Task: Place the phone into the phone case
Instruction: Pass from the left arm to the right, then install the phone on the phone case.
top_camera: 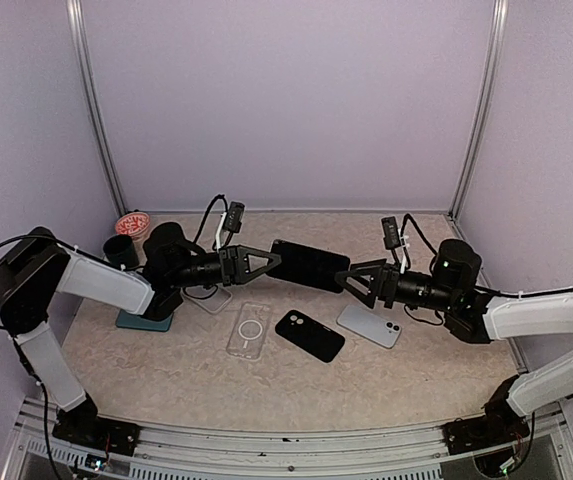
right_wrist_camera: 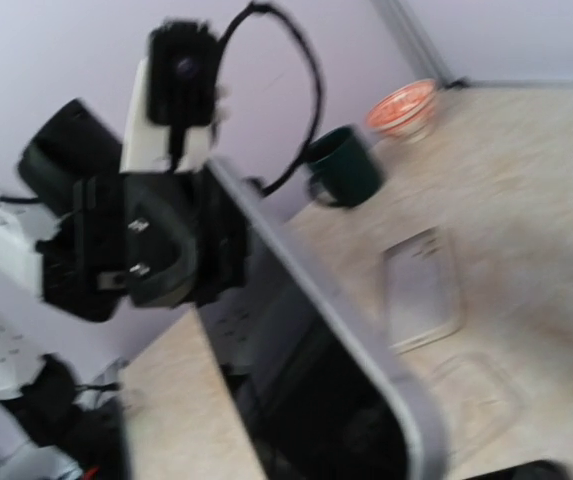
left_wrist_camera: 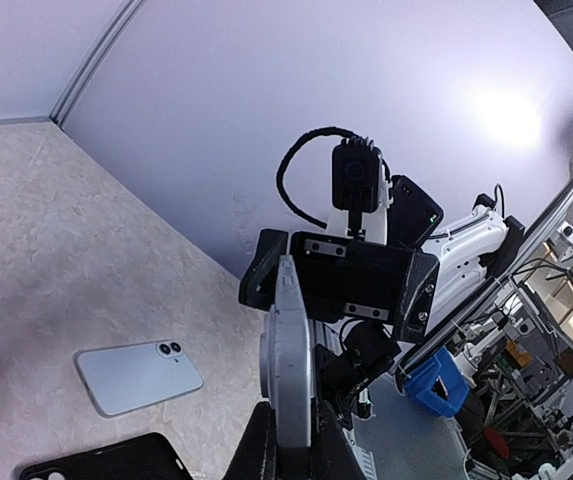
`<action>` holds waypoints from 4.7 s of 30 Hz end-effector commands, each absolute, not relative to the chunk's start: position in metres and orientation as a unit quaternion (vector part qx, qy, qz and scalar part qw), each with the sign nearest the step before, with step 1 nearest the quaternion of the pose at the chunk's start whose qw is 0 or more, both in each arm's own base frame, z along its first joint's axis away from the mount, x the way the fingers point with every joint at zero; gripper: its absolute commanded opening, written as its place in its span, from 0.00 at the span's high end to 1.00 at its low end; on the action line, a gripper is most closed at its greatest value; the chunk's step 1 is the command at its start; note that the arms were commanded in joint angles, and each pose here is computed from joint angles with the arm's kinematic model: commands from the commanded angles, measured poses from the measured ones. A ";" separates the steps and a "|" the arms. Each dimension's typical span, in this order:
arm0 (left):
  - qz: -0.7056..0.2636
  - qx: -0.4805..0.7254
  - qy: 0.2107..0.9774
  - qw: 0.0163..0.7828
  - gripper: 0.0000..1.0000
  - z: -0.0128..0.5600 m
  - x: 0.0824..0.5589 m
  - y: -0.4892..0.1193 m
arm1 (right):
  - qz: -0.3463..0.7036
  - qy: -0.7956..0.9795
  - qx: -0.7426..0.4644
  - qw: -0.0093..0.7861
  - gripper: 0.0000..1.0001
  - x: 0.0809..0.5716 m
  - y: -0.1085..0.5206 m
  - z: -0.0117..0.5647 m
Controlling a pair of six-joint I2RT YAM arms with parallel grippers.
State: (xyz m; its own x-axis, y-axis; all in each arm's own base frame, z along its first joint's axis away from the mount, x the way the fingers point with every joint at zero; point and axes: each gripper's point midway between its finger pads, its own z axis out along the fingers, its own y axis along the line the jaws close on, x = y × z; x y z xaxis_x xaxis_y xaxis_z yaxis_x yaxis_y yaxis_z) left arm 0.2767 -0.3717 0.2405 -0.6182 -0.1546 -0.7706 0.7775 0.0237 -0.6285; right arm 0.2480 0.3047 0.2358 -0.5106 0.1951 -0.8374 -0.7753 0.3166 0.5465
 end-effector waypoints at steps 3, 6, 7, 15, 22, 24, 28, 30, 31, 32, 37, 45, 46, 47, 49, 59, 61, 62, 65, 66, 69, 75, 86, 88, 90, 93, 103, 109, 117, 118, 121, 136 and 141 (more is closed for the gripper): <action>-0.670 0.243 0.594 0.373 1.00 0.259 0.280 -0.373 | 0.615 0.629 -0.231 0.415 0.02 0.235 0.321 0.264; -0.672 0.242 0.595 0.368 1.00 0.257 0.280 -0.377 | 0.627 0.623 -0.229 0.409 0.02 0.233 0.325 0.266; -0.673 0.243 0.595 0.366 1.00 0.256 0.279 -0.378 | 0.630 0.620 -0.229 0.408 0.03 0.232 0.326 0.267; -0.678 0.243 0.594 0.358 1.00 0.251 0.277 -0.383 | 0.640 0.637 -0.214 0.373 0.05 0.236 0.338 0.259; -0.680 0.240 0.593 0.358 1.00 0.251 0.278 -0.384 | 0.650 0.636 -0.217 0.356 0.07 0.235 0.346 0.257; -0.679 0.237 0.594 0.359 1.00 0.251 0.279 -0.384 | 0.652 0.635 -0.218 0.351 0.08 0.234 0.347 0.256; -0.678 0.230 0.599 0.360 1.00 0.249 0.282 -0.384 | 0.658 0.629 -0.217 0.352 0.11 0.232 0.347 0.256; -0.677 0.223 0.602 0.360 1.00 0.247 0.284 -0.384 | 0.659 0.629 -0.217 0.350 0.13 0.232 0.348 0.254; -0.678 0.220 0.602 0.360 1.00 0.247 0.285 -0.384 | 0.661 0.629 -0.217 0.349 0.14 0.232 0.348 0.254; -0.680 0.218 0.601 0.358 1.00 0.247 0.285 -0.384 | 0.662 0.627 -0.217 0.348 0.14 0.231 0.348 0.254; -0.681 0.207 0.610 0.349 1.00 0.237 0.290 -0.386 | 0.669 0.620 -0.222 0.343 0.23 0.228 0.349 0.254; -0.678 0.201 0.616 0.346 1.00 0.230 0.294 -0.383 | 0.666 0.620 -0.230 0.344 0.49 0.226 0.349 0.252; -0.677 0.199 0.618 0.345 1.00 0.229 0.295 -0.383 | 0.666 0.621 -0.230 0.344 0.52 0.225 0.350 0.251; -0.677 0.198 0.619 0.346 1.00 0.228 0.295 -0.383 | 0.665 0.621 -0.232 0.345 0.56 0.225 0.350 0.251; -0.677 0.197 0.620 0.344 1.00 0.227 0.296 -0.383 | 0.664 0.621 -0.232 0.345 0.68 0.226 0.350 0.251; -0.678 0.194 0.625 0.335 0.86 0.220 0.297 -0.384 | 0.664 0.621 -0.232 0.346 1.00 0.226 0.350 0.249; -0.676 0.194 0.627 0.334 0.75 0.218 0.297 -0.383 | 0.665 0.620 -0.232 0.346 1.00 0.226 0.350 0.250; -0.675 0.193 0.629 0.334 0.70 0.217 0.297 -0.382 | 0.665 0.620 -0.231 0.346 1.00 0.226 0.349 0.250; -0.670 0.194 0.634 0.334 0.58 0.213 0.297 -0.381 | 0.666 0.619 -0.231 0.345 1.00 0.224 0.349 0.253; -0.668 0.193 0.636 0.334 0.54 0.212 0.298 -0.380 | 0.665 0.621 -0.229 0.345 1.00 0.224 0.348 0.253; -0.663 0.190 0.643 0.331 0.46 0.206 0.300 -0.378 | 0.656 0.635 -0.215 0.345 1.00 0.227 0.346 0.251; -0.653 0.185 0.660 0.322 0.24 0.187 0.298 -0.372 | 0.630 0.675 -0.170 0.344 1.00 0.232 0.334 0.243; -0.603 0.176 0.709 0.320 0.01 0.143 0.306 -0.365 | 0.583 0.752 -0.034 0.305 1.00 0.232 0.314 0.196; -0.598 0.175 0.715 0.318 0.01 0.138 0.308 -0.367 | 0.572 0.766 -0.011 0.294 1.00 0.234 0.313 0.184; -0.591 0.171 0.722 0.316 0.01 0.131 0.313 -0.369 | 0.560 0.779 0.010 0.282 1.00 0.237 0.313 0.172; -0.578 0.166 0.735 0.314 0.01 0.122 0.317 -0.371 | 0.554 0.788 0.038 0.265 1.00 0.239 0.314 0.159; -0.547 0.167 0.760 0.307 0.01 0.102 0.321 -0.380 | 0.523 0.820 0.119 0.201 1.00 0.245 0.325 0.118; -0.549 0.175 0.761 0.299 0.01 0.098 0.318 -0.389 | 0.503 0.828 0.159 0.188 1.00 0.249 0.327 0.111; -0.546 0.177 0.767 0.288 0.01 0.088 0.314 -0.395 | 0.504 0.821 0.195 0.188 1.00 0.254 0.326 0.108; -0.545 0.177 0.768 0.287 0.01 0.088 0.314 -0.396 | 0.505 0.820 0.195 0.183 1.00 0.254 0.328 0.106; -0.543 0.176 0.770 0.286 0.01 0.086 0.314 -0.395 | 0.510 0.819 0.196 0.174 1.00 0.255 0.335 0.104; -0.535 0.180 0.779 0.273 0.01 0.072 0.308 -0.398 | 0.526 0.812 0.210 0.144 1.00 0.254 0.348 0.090; -0.529 0.170 0.784 0.276 0.01 0.067 0.310 -0.395 | 0.522 0.813 0.208 0.152 1.00 0.257 0.348 0.094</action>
State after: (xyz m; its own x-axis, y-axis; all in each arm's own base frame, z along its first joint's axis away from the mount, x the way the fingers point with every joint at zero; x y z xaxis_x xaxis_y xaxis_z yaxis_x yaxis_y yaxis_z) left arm 0.3069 -0.3930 0.0700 -0.8004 -0.0199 -0.5992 0.5505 0.3713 -0.7477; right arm 0.2505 0.3374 0.0712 -0.8691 0.4944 -0.0161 0.2214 0.4178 0.8811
